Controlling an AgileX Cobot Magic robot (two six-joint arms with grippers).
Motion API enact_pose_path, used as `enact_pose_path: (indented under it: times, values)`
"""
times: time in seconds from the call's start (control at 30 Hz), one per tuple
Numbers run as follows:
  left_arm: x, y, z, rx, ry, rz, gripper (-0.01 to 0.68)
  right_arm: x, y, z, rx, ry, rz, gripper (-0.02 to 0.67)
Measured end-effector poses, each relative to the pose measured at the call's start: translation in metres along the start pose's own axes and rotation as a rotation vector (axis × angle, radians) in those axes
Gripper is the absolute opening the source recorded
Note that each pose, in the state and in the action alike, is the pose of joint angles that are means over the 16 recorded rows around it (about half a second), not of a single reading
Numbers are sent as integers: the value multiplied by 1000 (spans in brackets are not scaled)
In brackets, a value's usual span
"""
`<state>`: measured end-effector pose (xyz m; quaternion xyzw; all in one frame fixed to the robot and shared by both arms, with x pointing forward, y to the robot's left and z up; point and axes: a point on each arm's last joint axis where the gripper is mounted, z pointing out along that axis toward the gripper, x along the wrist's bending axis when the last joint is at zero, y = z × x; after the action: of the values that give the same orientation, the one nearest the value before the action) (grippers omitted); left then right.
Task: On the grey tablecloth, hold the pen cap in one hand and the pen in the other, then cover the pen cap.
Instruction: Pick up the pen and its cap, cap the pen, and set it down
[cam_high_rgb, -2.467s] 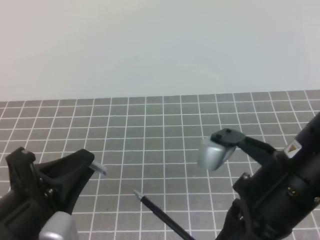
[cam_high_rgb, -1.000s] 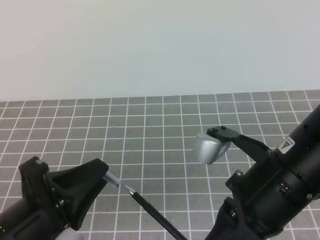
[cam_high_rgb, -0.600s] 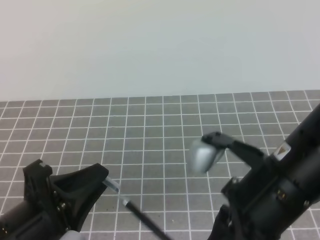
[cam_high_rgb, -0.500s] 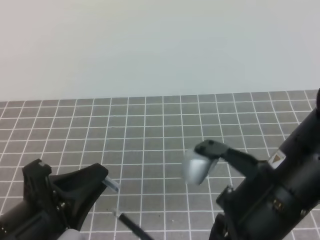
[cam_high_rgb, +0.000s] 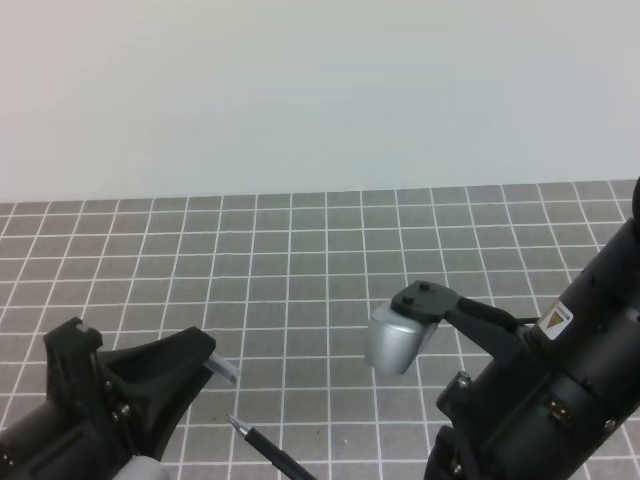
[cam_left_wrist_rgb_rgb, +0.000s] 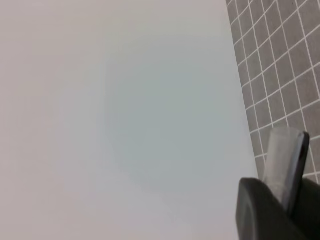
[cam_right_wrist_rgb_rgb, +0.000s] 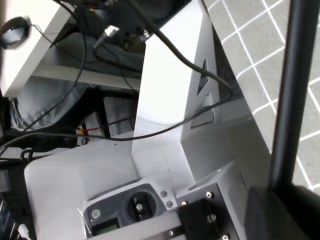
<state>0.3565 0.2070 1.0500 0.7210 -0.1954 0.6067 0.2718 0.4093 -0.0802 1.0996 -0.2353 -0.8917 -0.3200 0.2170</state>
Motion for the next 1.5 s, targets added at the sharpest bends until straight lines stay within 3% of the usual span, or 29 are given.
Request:
enact_pose_path:
  times: [0.97, 1.5]
  values:
    - [0, 1, 0, -7, -6, 40, 0, -2, 8, -13, 13, -122, -35, 1]
    - [0, 1, 0, -11, -4, 61, 0, -1, 10, -11, 0, -87, -37, -4]
